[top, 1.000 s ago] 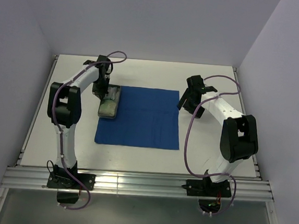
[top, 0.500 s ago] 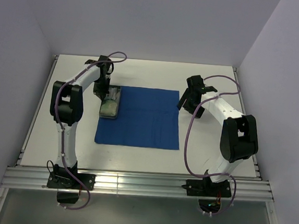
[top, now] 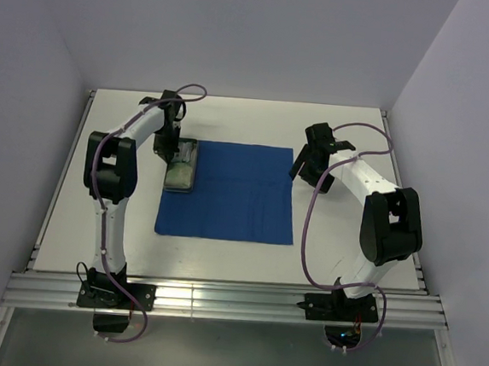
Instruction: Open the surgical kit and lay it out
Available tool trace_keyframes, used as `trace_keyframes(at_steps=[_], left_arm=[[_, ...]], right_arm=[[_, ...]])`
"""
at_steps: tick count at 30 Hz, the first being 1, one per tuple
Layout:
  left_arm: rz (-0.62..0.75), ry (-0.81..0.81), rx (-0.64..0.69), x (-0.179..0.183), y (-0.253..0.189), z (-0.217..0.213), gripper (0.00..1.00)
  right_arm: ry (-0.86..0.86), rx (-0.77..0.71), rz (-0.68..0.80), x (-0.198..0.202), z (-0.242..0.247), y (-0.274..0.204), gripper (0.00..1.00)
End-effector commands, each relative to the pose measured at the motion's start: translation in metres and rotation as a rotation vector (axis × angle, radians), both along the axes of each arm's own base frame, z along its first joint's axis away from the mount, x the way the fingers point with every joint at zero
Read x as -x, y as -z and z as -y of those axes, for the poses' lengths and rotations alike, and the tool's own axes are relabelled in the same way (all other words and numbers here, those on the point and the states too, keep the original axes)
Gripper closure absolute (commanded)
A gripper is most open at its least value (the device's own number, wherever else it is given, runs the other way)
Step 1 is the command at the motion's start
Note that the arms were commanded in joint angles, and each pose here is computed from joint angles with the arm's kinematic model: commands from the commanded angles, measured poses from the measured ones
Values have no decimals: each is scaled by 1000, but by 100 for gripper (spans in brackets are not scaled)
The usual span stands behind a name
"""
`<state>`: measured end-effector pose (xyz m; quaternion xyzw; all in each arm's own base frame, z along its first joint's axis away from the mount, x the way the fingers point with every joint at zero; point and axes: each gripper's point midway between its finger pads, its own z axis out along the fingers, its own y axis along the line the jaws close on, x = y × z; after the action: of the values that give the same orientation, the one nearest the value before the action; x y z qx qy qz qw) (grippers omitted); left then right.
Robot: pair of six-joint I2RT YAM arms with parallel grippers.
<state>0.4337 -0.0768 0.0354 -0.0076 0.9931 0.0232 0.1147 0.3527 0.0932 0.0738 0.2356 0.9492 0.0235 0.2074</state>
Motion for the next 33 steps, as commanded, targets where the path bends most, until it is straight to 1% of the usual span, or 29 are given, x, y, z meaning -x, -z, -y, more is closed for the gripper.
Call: trace_keyframes(at_steps=[1, 10, 12, 17, 18, 19, 22, 23, 24, 25, 26, 27, 29, 30, 31, 32, 33], left_arm=[[51, 14, 38, -17, -13, 7, 100], [59, 13, 37, -21, -12, 5, 99], [57, 19, 40, -21, -11, 5, 97], [66, 34, 67, -21, -12, 7, 84], [71, 34, 68, -21, -14, 7, 81], [70, 35, 71, -20, -14, 8, 73], [92, 37, 80, -21, -23, 8, 61], [98, 36, 83, -21, -27, 8, 50], [123, 37, 88, -23, -38, 9, 43], [138, 37, 94, -23, -45, 10, 33], [156, 39, 97, -24, -53, 10, 29], [196, 44, 103, -25, -70, 10, 25], [234, 50, 109, -24, -87, 10, 16], [281, 58, 115, -22, -107, 10, 9], [289, 57, 116, -17, -107, 9, 1], [334, 65, 142, -12, -125, 11, 1], [349, 66, 154, -8, -130, 12, 1]], right_arm=[[-2, -6, 38, -10, 0, -8, 18], [-6, -8, 38, -11, 0, -8, 18], [-8, -13, 39, -11, -1, -8, 18], [-15, -20, 43, -11, -3, -9, 18], [-13, -18, 43, -11, -2, -9, 18], [-13, -20, 43, -11, -2, -9, 18], [-17, -25, 46, -11, -4, -11, 17], [-17, -25, 48, -11, -3, -12, 18], [-17, -25, 51, -11, -3, -13, 18], [-17, -28, 53, -11, -4, -15, 17], [-20, -29, 64, -12, -4, -19, 18], [-21, -27, 69, -13, -4, -21, 17], [-25, -25, 79, -13, -3, -27, 18], [-27, -25, 92, -15, -3, -31, 18], [-30, -26, 97, -15, -4, -34, 18], [-36, -28, 115, -15, -4, -40, 17], [-40, -26, 126, -16, -3, -43, 17]])
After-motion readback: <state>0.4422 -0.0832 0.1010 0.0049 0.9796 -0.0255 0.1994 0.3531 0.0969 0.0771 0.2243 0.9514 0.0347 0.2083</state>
